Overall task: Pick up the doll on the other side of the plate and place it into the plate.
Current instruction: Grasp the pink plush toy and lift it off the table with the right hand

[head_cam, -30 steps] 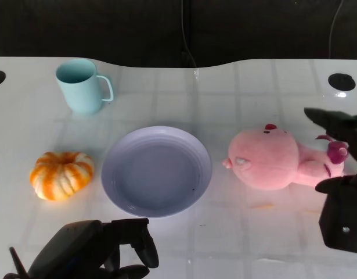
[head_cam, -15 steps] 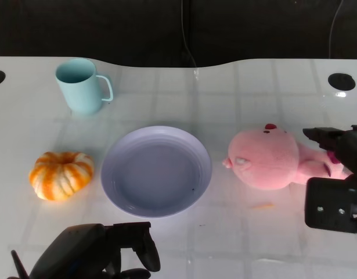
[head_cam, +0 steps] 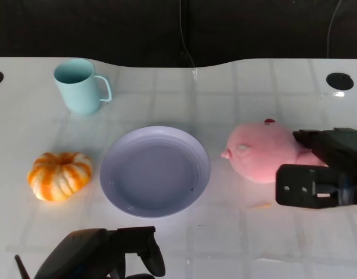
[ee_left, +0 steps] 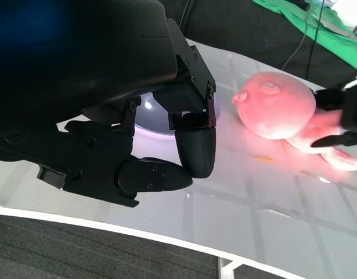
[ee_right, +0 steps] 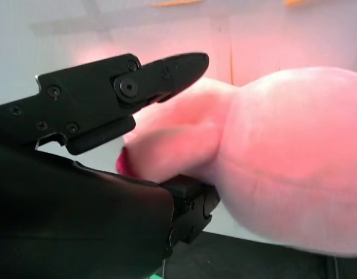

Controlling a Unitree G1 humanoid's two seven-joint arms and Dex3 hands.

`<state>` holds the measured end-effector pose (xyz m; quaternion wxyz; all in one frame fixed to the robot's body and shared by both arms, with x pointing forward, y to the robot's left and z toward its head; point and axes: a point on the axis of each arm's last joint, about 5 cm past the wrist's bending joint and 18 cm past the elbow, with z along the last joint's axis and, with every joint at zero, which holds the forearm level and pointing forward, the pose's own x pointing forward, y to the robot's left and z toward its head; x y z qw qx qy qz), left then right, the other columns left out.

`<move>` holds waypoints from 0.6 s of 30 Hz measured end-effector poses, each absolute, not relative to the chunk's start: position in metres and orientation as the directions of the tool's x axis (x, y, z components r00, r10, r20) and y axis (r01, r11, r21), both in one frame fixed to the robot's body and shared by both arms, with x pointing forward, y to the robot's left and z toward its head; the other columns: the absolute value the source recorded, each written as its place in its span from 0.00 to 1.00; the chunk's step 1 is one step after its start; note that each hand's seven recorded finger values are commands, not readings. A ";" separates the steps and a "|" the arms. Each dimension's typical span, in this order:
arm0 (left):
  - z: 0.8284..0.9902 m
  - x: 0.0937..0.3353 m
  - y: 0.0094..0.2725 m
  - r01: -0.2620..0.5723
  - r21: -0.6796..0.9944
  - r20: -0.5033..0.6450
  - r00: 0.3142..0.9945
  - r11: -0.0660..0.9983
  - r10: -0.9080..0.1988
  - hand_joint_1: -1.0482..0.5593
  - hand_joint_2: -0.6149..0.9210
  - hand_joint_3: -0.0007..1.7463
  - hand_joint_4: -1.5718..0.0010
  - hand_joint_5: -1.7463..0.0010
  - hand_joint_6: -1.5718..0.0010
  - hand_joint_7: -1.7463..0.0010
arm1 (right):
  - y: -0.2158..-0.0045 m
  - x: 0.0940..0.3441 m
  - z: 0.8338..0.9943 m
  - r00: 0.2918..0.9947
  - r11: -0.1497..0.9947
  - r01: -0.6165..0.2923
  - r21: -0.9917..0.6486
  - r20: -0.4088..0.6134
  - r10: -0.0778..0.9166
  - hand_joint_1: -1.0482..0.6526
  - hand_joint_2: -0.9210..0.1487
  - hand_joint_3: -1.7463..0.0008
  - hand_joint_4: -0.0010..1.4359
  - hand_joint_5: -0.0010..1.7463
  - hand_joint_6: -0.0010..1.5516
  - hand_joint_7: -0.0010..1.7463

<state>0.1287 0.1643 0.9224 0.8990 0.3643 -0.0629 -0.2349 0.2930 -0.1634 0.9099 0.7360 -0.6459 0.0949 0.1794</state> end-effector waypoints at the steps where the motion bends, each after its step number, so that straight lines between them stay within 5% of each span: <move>1: 0.923 0.128 0.164 0.376 0.684 -0.056 0.882 0.625 -0.468 0.44 1.00 0.22 0.60 0.07 0.61 0.28 | -0.163 0.295 0.908 0.918 0.100 -0.386 -0.917 -0.371 0.141 0.27 0.00 0.97 0.42 0.11 0.29 0.02; 4: 0.923 0.127 0.164 0.375 0.683 -0.055 0.882 0.626 -0.468 0.43 1.00 0.23 0.61 0.06 0.61 0.28 | -0.161 0.302 0.902 0.923 0.114 -0.373 -0.921 -0.356 0.147 0.39 0.00 0.97 0.66 0.18 0.43 0.05; 7: 0.924 0.126 0.163 0.373 0.685 -0.057 0.884 0.626 -0.464 0.43 1.00 0.23 0.61 0.05 0.62 0.27 | -0.161 0.305 0.898 0.933 0.120 -0.343 -0.932 -0.323 0.155 0.45 0.00 0.95 0.68 0.20 0.66 0.08; 8: 0.924 0.125 0.163 0.373 0.683 -0.057 0.885 0.628 -0.463 0.43 1.00 0.23 0.61 0.04 0.62 0.27 | -0.161 0.306 0.897 0.937 0.118 -0.331 -0.936 -0.311 0.159 0.45 0.00 0.93 0.64 0.33 0.71 0.07; 12: 0.926 0.125 0.162 0.367 0.685 -0.051 0.886 0.630 -0.461 0.44 1.00 0.23 0.61 0.04 0.62 0.27 | -0.161 0.305 0.892 0.948 0.103 -0.284 -0.953 -0.264 0.177 0.46 0.00 0.90 0.57 0.51 0.75 0.05; 15: 0.927 0.125 0.162 0.364 0.692 -0.050 0.885 0.623 -0.462 0.44 1.00 0.23 0.61 0.04 0.61 0.27 | -0.161 0.304 0.889 0.953 0.104 -0.261 -0.960 -0.239 0.187 0.45 0.00 0.86 0.53 0.46 0.73 0.02; 18: 0.927 0.124 0.161 0.361 0.698 -0.049 0.886 0.619 -0.462 0.44 1.00 0.22 0.60 0.04 0.61 0.27 | -0.161 0.305 0.890 0.954 0.110 -0.256 -0.960 -0.232 0.189 0.46 0.00 0.87 0.60 0.40 0.73 0.02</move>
